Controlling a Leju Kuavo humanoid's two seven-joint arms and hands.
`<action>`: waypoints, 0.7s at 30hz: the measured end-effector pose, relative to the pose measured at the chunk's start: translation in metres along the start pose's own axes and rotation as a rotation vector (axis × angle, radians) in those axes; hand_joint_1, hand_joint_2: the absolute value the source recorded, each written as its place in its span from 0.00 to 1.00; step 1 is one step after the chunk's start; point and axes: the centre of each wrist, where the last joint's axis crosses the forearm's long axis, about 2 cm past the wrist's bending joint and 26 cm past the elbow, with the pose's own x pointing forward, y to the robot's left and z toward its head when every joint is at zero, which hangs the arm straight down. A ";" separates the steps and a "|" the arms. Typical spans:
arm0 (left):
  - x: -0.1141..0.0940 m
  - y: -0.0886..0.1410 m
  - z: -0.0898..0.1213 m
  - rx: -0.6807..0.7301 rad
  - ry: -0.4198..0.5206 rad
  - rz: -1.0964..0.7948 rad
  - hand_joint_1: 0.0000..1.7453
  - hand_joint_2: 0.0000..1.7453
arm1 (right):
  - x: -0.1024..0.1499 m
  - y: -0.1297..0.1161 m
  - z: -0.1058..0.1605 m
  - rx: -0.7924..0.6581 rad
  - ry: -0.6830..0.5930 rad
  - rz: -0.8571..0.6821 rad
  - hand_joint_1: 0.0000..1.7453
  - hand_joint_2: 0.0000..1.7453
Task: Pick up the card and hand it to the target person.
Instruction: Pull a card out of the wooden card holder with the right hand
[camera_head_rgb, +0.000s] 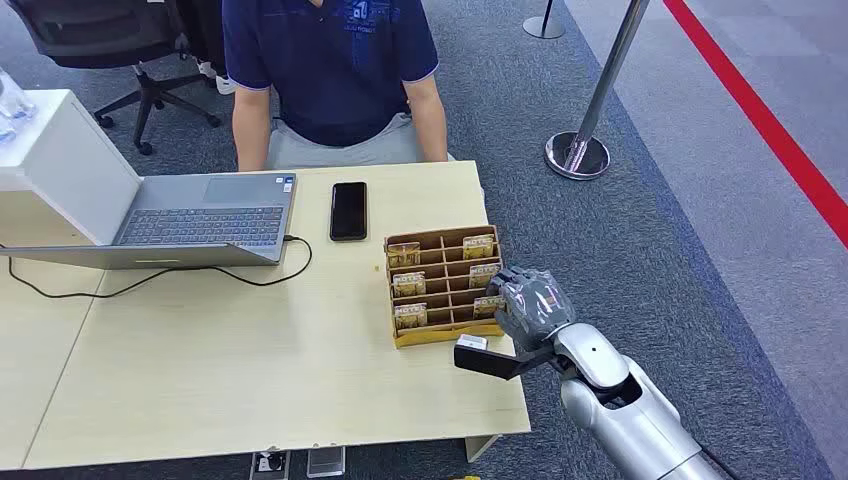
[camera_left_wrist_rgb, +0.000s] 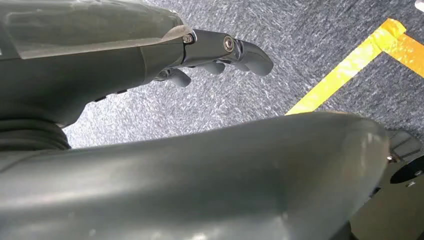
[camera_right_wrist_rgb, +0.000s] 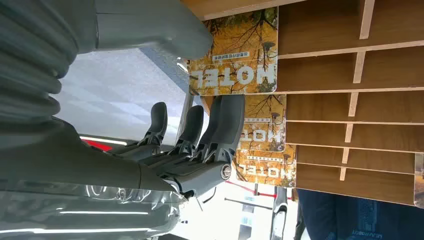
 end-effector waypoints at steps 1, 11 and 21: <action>0.000 0.000 0.000 0.000 0.000 0.000 0.00 0.00 | 0.000 0.000 0.000 0.000 0.000 0.000 0.50 1.00; 0.000 0.000 0.000 0.000 0.000 -0.005 0.00 0.00 | 0.001 0.002 0.000 0.004 0.003 0.000 0.69 1.00; 0.000 0.000 0.000 0.012 -0.013 -0.024 0.00 1.00 | 0.004 0.002 -0.001 0.000 -0.001 -0.009 1.00 1.00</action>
